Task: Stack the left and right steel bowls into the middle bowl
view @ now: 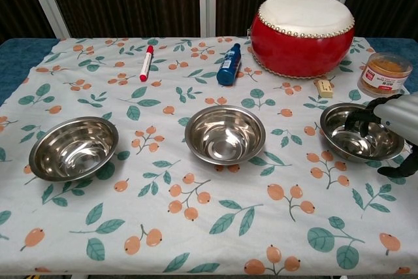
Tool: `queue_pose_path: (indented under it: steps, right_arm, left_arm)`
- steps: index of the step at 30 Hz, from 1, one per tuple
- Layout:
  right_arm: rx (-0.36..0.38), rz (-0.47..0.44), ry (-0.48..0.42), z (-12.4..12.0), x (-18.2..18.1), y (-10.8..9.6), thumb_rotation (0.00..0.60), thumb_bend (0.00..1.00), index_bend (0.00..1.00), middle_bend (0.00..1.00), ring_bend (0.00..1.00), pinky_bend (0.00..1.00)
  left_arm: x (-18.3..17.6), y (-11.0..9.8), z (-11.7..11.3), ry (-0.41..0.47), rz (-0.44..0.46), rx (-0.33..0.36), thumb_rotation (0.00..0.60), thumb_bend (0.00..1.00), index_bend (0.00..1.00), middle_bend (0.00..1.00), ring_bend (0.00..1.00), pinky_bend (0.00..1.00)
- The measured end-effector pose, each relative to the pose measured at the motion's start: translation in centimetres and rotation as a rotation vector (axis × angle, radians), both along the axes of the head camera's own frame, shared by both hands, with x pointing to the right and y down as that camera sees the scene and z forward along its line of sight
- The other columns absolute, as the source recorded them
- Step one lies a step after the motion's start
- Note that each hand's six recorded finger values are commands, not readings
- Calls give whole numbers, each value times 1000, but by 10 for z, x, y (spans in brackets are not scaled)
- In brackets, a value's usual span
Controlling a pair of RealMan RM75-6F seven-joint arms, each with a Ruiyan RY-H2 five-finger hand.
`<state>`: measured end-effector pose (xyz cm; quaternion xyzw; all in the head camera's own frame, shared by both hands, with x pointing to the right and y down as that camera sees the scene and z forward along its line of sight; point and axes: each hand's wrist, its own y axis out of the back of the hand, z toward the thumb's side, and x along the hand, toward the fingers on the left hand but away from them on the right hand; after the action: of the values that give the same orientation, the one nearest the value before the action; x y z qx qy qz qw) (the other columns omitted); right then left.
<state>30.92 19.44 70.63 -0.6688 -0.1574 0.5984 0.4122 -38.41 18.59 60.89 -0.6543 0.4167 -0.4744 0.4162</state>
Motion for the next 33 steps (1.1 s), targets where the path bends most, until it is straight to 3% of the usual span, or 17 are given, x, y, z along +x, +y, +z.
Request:
queue_pose_path:
  steps: [6,15,33]
  right_arm:
    - [-16,7,11,15,-4,-4,600,345,444,467,285,358]
    - [-15,3,-16,23,-17,-11,600,436,685,602,478,572]
    - [55,-3,-56,5,-23,-20,600,464,753,653,541,649]
  left_arm:
    - [-2,-1,5,-3,-3,-12,600,189,303,350,273,322]
    - [-3,-1,7,2,-5,-19,600,190,303,350,273,322]
    - [-1,-1,9,21,-5,-29,600,190,303,350,273,322]
